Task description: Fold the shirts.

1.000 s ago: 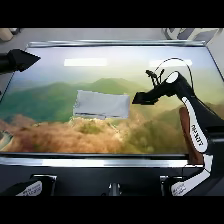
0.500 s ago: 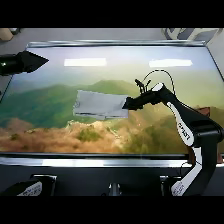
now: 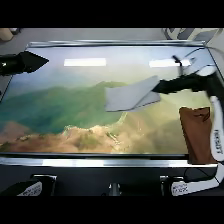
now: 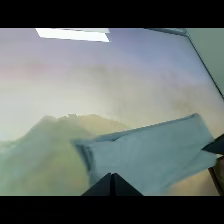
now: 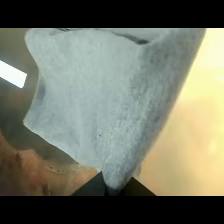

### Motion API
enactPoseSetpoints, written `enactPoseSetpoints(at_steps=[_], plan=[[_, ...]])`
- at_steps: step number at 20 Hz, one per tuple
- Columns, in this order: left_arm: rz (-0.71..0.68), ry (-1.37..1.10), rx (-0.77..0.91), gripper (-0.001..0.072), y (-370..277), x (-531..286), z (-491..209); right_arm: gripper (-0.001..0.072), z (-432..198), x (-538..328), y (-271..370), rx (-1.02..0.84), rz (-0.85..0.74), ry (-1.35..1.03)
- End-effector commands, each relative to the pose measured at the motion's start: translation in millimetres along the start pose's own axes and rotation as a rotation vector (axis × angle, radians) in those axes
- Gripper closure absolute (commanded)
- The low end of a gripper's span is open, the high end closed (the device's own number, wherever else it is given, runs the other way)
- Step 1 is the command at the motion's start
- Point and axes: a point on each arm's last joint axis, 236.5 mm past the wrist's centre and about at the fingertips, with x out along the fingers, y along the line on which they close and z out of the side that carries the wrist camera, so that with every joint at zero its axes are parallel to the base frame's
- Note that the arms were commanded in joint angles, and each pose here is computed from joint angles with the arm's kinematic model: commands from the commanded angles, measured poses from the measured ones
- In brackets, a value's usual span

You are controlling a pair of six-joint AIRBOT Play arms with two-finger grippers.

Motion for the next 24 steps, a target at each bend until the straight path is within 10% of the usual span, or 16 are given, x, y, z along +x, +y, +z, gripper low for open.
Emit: enactPoseSetpoints(at_steps=[1,11,24], plan=[[0.016,0.004,0.024,0.0671,4,0,-1,0.0694,-12,-123,-42,0.069,-0.167,-0.118],[0.014,0.005,0.092,0.0672,3,0,-1,0.0693,-63,-286,-76,0.251,-0.351,-0.280],[0.018,-0.005,0.140,0.0671,4,-1,2,0.0692,-263,-258,-130,0.599,-0.572,0.319]])
